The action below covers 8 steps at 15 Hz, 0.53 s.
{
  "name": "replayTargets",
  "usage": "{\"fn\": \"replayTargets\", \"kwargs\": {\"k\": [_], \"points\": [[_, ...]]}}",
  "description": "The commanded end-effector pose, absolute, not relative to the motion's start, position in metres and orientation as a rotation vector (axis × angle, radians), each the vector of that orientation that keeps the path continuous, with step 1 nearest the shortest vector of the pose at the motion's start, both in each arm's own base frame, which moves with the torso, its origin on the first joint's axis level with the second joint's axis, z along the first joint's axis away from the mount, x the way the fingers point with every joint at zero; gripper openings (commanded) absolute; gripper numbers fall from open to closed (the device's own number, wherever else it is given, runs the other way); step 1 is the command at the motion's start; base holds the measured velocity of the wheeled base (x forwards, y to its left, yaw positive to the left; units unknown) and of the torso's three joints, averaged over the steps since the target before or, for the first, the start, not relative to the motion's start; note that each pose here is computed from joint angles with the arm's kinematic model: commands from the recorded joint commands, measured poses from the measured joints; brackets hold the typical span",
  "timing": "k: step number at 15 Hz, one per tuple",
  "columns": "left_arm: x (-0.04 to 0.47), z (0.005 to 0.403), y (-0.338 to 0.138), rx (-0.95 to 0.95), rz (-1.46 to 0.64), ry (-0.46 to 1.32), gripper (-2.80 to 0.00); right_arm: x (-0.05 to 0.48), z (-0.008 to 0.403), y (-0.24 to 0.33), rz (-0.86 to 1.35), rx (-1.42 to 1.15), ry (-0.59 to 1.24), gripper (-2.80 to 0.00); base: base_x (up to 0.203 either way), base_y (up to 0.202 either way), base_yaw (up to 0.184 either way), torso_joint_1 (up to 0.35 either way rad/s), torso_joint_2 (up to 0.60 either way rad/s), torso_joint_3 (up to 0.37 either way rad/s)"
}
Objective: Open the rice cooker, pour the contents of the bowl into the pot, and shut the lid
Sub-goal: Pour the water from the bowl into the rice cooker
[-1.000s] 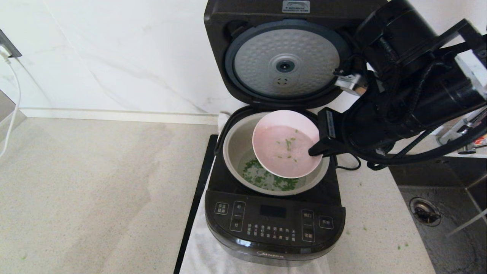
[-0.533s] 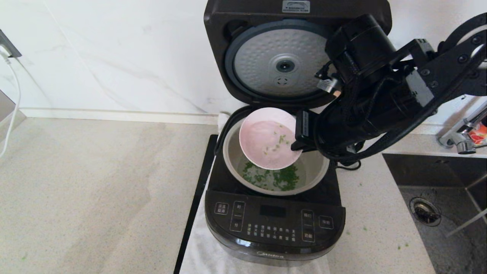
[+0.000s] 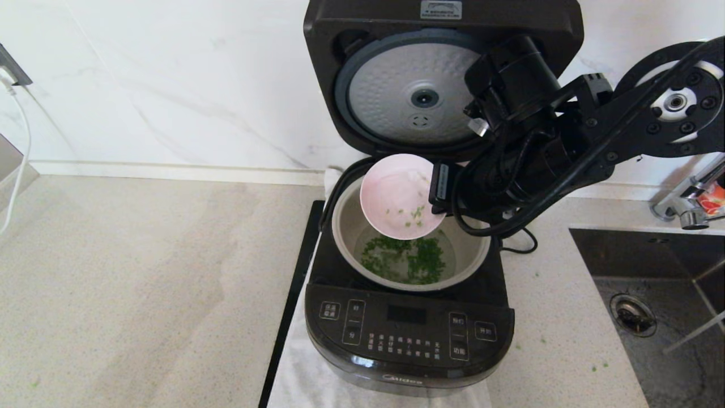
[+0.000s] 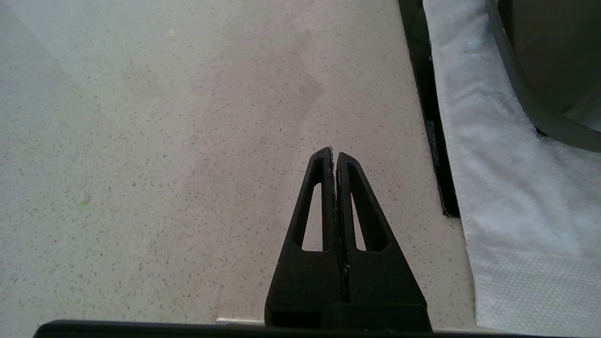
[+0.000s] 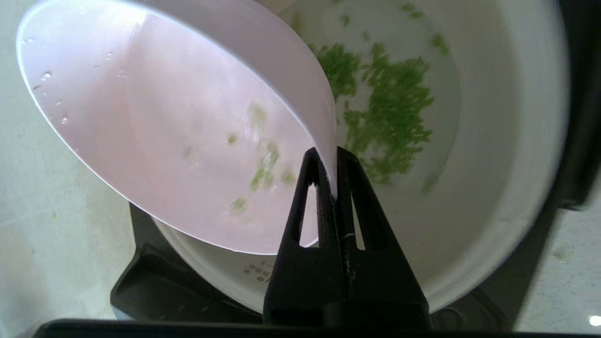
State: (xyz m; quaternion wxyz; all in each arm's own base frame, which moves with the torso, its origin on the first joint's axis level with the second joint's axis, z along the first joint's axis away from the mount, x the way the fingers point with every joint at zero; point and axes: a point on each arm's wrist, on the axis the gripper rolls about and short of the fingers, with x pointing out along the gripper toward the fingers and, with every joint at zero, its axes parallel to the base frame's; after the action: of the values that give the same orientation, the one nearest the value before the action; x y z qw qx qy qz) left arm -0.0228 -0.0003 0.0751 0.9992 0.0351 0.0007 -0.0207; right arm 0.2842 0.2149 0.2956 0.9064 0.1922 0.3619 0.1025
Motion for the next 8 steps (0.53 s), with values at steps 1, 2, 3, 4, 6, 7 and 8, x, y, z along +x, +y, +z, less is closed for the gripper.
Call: {"fn": "replayTargets", "kwargs": {"k": [1,2,3,4,6,7,8], "points": [[-0.023,0.075,0.0,0.071,-0.042,0.003,-2.8,0.277,0.305,0.21,0.183,0.396,0.706,-2.8,0.0,0.0,0.0,0.0,0.0,0.0],[-0.023,0.075,0.0,0.071,-0.042,0.003,-2.8,0.273,0.308,0.209,0.178,0.392,0.688,-2.8,0.0,0.0,0.0,0.0,0.0,0.0],[-0.023,0.075,0.0,0.071,-0.042,0.002,-2.8,0.269,0.311,0.208,0.169,0.383,0.675,-2.8,0.0,0.0,0.0,0.0,0.0,0.0],[-0.023,0.075,0.0,0.071,-0.042,0.003,-2.8,0.266,0.311,0.207,0.162,0.371,0.667,-2.8,0.0,0.0,0.0,0.0,0.0,0.0],[-0.023,0.075,0.0,0.071,-0.042,0.003,-2.8,0.258,0.309,0.207,0.172,0.342,0.651,-2.8,0.0,0.0,0.0,0.0,0.0,0.0],[-0.023,0.075,0.0,0.071,-0.042,0.002,-2.8,0.256,0.304,0.208,0.179,0.321,0.636,-2.8,0.0,0.0,0.0,0.0,0.0,0.0],[-0.023,0.075,0.0,0.071,-0.042,0.002,-2.8,0.256,0.297,0.209,0.184,0.296,0.611,-2.8,0.0,0.0,0.0,0.0,0.0,0.0]]}}
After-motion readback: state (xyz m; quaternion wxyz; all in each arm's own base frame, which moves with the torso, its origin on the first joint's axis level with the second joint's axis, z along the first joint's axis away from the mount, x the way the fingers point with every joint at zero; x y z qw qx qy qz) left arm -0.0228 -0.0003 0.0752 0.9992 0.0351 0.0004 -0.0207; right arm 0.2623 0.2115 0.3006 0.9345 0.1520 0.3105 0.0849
